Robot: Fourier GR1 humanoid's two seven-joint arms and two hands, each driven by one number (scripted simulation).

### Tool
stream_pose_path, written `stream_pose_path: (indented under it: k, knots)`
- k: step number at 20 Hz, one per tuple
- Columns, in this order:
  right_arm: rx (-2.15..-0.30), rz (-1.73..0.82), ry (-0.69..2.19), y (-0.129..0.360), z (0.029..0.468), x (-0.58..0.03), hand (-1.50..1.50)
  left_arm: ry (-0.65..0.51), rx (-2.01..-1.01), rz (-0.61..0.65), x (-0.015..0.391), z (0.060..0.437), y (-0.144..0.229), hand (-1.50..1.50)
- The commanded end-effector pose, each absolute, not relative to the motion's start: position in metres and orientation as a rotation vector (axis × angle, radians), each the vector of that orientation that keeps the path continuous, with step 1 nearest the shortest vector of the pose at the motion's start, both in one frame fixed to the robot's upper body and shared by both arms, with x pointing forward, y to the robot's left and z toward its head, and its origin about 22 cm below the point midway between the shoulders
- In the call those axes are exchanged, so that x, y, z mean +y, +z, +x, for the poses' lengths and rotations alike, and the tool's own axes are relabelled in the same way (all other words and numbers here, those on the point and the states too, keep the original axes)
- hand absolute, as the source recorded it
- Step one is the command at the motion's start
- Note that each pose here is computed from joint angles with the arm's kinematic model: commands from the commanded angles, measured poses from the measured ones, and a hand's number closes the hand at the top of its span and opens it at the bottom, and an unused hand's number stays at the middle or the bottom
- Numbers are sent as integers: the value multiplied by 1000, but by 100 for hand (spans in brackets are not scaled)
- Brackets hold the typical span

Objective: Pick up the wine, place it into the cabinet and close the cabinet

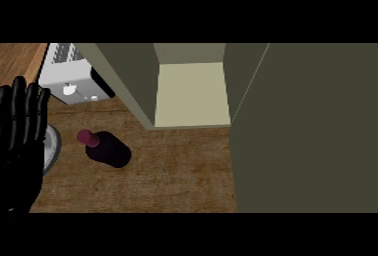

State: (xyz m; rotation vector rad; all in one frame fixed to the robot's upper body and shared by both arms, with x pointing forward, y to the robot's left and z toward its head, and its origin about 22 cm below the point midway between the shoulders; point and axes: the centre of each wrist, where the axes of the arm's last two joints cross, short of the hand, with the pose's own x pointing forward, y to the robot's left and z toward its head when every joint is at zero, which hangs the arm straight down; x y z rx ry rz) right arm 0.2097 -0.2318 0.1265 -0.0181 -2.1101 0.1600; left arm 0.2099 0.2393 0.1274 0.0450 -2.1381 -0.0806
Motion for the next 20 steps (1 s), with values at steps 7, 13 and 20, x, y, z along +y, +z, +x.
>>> stream_pose_path:
  k: [7,13,20]
  knots:
    - [-1953,243,246,116,188,-231,-150,211,-1943,100,218,259,114,-150]
    - [-1907,293,268,126,177,-249,-150,244,-1908,67,175,281,119,-150]
    - [-1905,293,241,157,156,-254,-150,263,-1919,54,165,285,135,-150]
